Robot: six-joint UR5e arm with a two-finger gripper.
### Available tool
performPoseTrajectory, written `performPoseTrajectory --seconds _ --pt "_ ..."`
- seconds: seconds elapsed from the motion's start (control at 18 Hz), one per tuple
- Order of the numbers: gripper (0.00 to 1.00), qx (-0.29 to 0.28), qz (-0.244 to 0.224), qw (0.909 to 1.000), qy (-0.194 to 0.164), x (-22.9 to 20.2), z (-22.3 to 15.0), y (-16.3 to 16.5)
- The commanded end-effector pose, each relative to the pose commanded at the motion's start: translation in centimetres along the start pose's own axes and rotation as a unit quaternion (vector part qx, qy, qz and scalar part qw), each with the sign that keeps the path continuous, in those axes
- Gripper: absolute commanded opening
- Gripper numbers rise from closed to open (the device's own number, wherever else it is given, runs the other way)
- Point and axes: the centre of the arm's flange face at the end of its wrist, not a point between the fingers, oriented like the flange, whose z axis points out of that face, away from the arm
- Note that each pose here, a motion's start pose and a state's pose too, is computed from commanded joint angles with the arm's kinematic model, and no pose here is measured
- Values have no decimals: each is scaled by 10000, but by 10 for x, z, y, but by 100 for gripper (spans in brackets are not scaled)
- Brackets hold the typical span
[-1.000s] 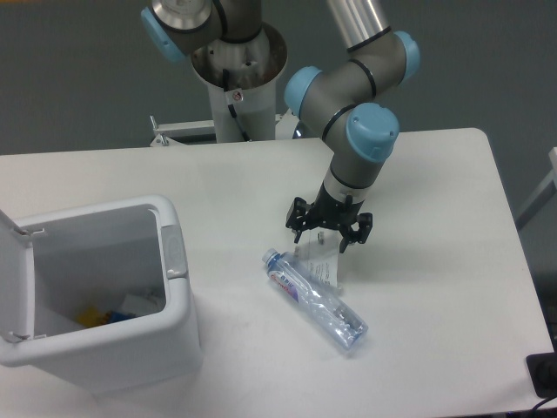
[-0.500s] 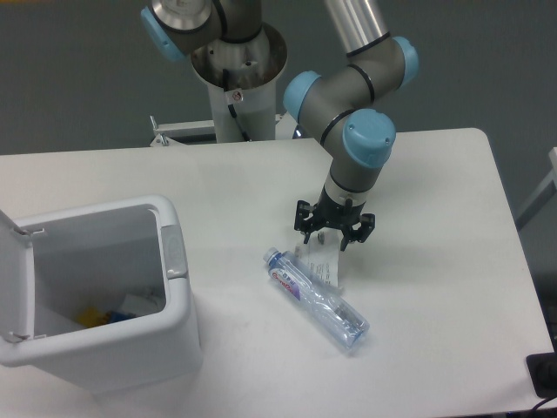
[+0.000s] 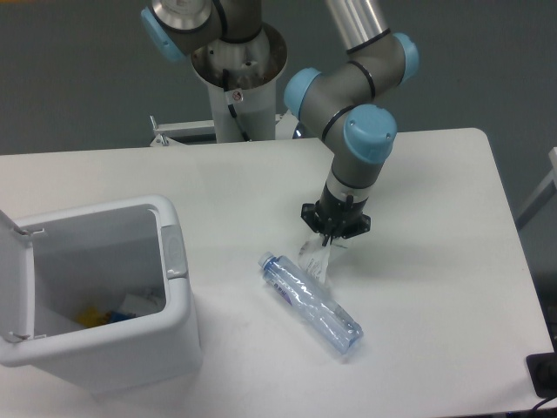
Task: Place the trash in the trash can
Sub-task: 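Lower the open gripper over the clear plastic cup and close on it, then lift the clear plastic cup and carry it over the white bin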
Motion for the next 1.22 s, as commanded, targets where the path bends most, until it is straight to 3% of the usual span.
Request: performPoseTrajectory --seconds 0.22,0.33,0.39,0.56,0.67,0.83,0.89,1.0,1.22 --pt "0 344 -138 9987 -362 -17 -55 -1" --pt "0 991 -474 9934 -321 -25 -90 1" --pt "0 1604 -804 9836 -181 -33 -117 3" --pt "0 2975 -1812 9368 320 -48 -191 -3" --pt "0 3445 -2258 9094 583 -40 -239 -25" --pt "0 3787 -2639 8839 756 -11 -287 -45" --pt "0 3852 -2677 8796 791 3 -296 -51" --pt "0 3924 -2506 8806 881 40 -309 -67" --pt "0 3757 -1859 8975 1375 132 -300 -109"
